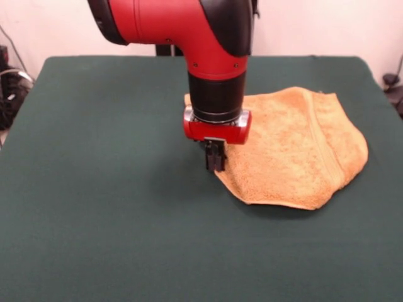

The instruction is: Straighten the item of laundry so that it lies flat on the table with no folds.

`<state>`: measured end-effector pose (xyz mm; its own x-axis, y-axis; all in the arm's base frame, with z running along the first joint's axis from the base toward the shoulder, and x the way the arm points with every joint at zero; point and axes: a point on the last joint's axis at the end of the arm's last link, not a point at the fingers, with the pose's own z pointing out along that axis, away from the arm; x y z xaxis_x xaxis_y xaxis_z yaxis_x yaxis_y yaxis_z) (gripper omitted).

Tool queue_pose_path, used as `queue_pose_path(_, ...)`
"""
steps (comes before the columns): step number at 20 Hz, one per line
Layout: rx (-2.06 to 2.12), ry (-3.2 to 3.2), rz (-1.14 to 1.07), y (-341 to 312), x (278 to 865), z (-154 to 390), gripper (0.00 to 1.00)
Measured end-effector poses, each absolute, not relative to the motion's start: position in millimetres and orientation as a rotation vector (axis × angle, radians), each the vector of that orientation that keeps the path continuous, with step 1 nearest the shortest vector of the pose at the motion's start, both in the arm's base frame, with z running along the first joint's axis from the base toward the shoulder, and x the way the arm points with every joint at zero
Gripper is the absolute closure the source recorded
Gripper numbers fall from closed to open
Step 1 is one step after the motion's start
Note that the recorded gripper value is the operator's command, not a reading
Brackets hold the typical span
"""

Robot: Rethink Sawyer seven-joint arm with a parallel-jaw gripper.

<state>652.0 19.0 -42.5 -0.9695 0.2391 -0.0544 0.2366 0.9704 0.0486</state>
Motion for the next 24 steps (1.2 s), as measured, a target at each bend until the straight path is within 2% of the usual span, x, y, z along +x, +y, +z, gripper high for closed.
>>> queue_pose_path(12,0.368,3.044,0.073,13.5,648.4,-39.1,1.00)
queue_pose_path(24,0.289,3.009,-0.050,-21.2,645.3,-11.1,1.00)
